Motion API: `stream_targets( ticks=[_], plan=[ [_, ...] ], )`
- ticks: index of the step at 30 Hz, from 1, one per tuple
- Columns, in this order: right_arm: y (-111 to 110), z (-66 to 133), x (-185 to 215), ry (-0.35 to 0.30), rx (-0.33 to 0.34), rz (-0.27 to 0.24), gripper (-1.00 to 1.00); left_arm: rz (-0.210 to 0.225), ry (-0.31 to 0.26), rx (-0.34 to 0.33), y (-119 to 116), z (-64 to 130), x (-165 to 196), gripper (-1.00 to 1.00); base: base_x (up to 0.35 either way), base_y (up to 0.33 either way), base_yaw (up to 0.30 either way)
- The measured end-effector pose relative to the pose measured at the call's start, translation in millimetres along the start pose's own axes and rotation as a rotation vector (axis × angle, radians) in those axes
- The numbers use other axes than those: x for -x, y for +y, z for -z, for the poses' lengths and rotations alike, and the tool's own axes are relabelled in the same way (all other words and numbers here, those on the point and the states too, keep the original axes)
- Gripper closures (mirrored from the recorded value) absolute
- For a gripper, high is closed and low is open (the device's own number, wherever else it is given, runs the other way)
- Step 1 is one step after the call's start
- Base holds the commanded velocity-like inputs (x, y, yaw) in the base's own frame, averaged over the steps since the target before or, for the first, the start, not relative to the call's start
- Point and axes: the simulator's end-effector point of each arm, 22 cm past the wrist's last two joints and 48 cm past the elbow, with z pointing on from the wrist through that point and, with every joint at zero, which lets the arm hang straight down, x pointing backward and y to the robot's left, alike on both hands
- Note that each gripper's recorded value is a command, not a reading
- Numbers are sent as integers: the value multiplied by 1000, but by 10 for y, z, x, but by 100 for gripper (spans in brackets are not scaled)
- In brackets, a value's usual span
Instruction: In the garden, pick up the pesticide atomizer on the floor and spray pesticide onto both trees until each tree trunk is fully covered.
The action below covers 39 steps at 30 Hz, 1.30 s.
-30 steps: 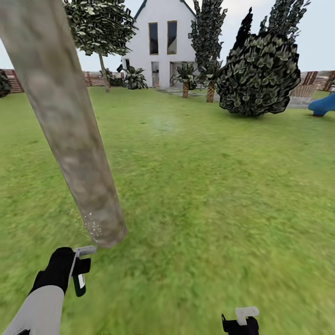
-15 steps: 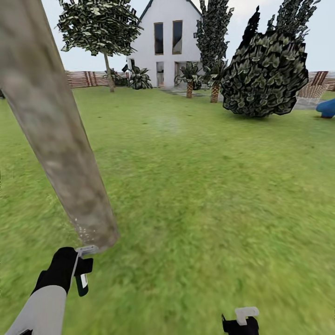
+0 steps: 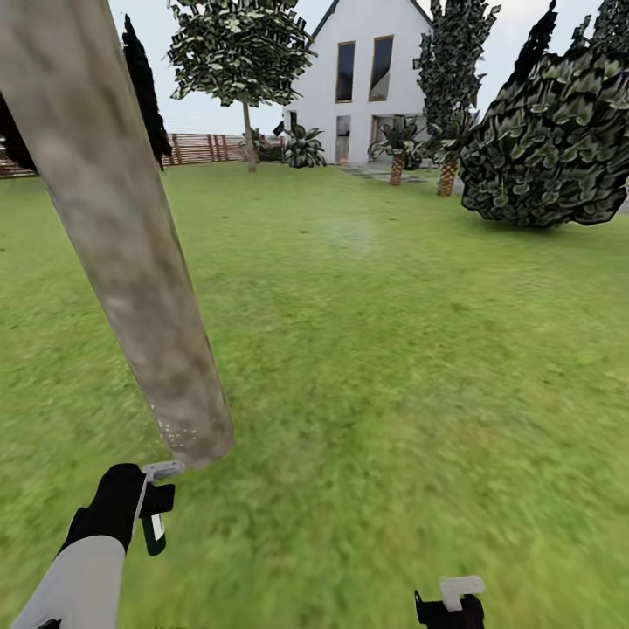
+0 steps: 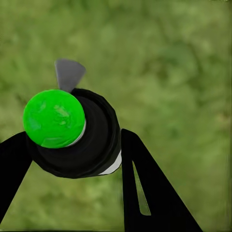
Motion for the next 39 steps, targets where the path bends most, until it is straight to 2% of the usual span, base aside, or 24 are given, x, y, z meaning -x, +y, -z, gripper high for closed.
stream_targets(
  ticks=[4, 18, 26, 30, 33, 34, 35, 36, 37, 39],
  plan=[
    [-1, 0, -1, 0, 0, 0, -100, 0, 0, 0, -3, 0, 0, 100, 107, -253, 192],
    [-1, -1, -1, 0, 0, 0, -100, -1, 1, -3, -18, -4, -5, 100, 27, -266, 11],
    [6, 0, 0, 0, 1, 0, -100, -2, -1, -1, -12, 1, 2, 100, 36, -263, 252],
    [9, 0, -1, 1, 1, -1, -100, 2, -6, -7, -37, 15, 37, 100, 44, -57, 276],
    [4, 0, -1, 0, 1, 0, -100, -2, -14, -36, -189, 43, 106, 100, 3, -4, 276],
    [1, 0, -1, 0, 0, 0, -100, -14, -39, -65, -400, 135, 317, 100, 1, -1, 264],
    [3, 0, -1, 0, 0, -1, -100, -17, -58, -78, -492, 201, 461, 100, 0, 0, 104],
    [2, -1, -3, 1, 0, 0, -100, -39, -73, -83, -619, 319, 677, 100, 0, 0, 43],
    [-3, 0, -2, 0, 0, 0, -100, -36, -98, -106, -745, 502, 972, 100, 0, 0, 22],
    [-10, 0, -3, 1, -1, 1, -100, -47, -122, -102, -791, 660, 1220, 100, 0, 0, 5]
  ],
)
